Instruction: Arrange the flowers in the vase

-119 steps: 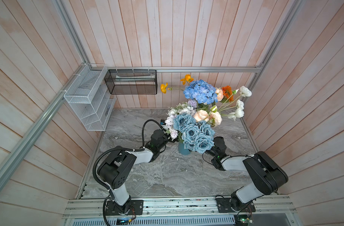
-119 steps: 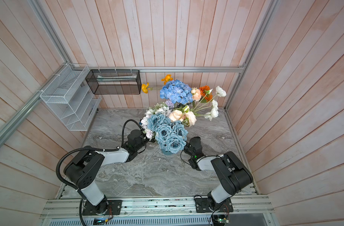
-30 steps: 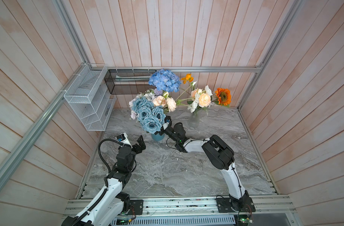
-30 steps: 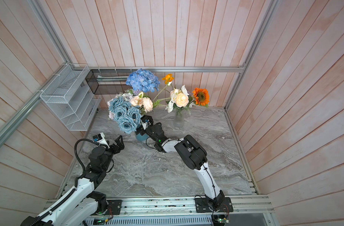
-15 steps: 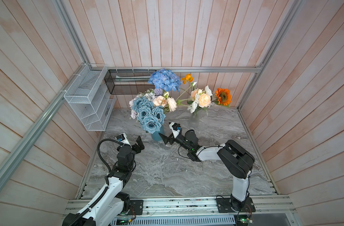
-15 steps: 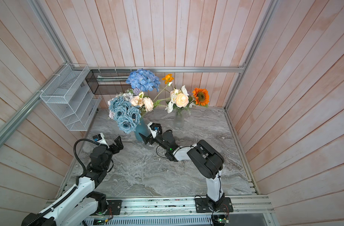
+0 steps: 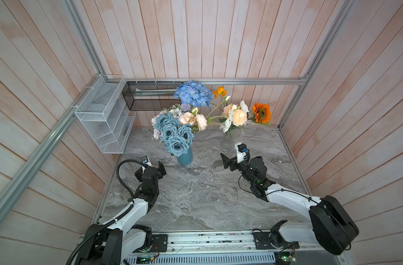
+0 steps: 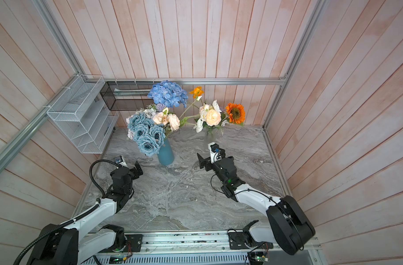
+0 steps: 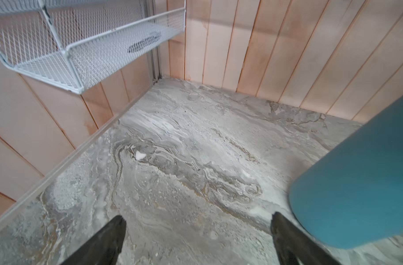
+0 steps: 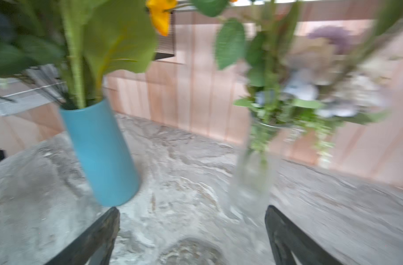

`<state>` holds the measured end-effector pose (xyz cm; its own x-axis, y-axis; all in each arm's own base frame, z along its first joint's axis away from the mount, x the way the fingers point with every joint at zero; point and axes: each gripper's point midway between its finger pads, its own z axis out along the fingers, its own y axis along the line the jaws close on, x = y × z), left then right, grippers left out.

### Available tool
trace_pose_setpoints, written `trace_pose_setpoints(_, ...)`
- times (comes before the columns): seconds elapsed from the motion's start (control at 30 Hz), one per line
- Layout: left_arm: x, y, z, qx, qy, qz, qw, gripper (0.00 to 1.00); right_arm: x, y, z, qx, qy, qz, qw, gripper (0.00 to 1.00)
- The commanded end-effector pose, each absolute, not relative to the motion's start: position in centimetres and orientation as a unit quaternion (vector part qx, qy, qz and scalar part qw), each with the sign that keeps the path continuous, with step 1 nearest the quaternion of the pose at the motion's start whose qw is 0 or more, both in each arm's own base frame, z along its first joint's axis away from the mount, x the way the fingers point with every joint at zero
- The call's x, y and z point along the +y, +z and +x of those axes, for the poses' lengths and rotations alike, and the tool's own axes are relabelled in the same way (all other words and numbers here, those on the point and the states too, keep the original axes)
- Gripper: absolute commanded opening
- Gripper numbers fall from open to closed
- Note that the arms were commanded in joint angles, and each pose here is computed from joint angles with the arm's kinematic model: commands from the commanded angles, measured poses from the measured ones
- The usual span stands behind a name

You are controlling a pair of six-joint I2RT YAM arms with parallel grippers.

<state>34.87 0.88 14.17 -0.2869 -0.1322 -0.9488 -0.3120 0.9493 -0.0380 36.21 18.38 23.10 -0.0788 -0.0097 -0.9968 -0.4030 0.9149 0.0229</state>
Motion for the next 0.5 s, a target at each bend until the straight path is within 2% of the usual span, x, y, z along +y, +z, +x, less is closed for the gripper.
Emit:
trace_pose_setpoints(0.0, 1.7, 15.8, 36.7, 0.774, 0.119, -0.126, 0.609, 1.0, 12.4, 20.7, 36.4, 0.759, 0.062, -0.09, 0.642, 0.98)
trace_pose_setpoints(0.1, 1.8, 14.5, 37.9, 0.783, 0.135, -0.106, 0.598, 1.0, 7.5, 20.6, 36.7, 0.758, -0.004, -0.044, 0.651, 0.98)
trace_pose_setpoints(0.23, 1.6, 13.6, 38.8, 0.779, 0.123, -0.083, 0.609, 1.0, 2.7, 18.2, 37.1, 0.765, -0.049, 0.007, 0.642, 0.98)
trace_pose_setpoints(0.37, 0.8, 14.2, 39.4, 0.764, 0.099, -0.044, 0.636, 1.0, 0.9, 14.8, 37.4, 0.773, -0.069, 0.002, 0.631, 0.98)
trace_pose_setpoints(0.47, 1.4, 13.6, 39.6, 0.762, 0.074, -0.049, 0.642, 1.0, 0.5, 14.6, 37.5, 0.747, -0.046, 0.0, 0.664, 0.98)
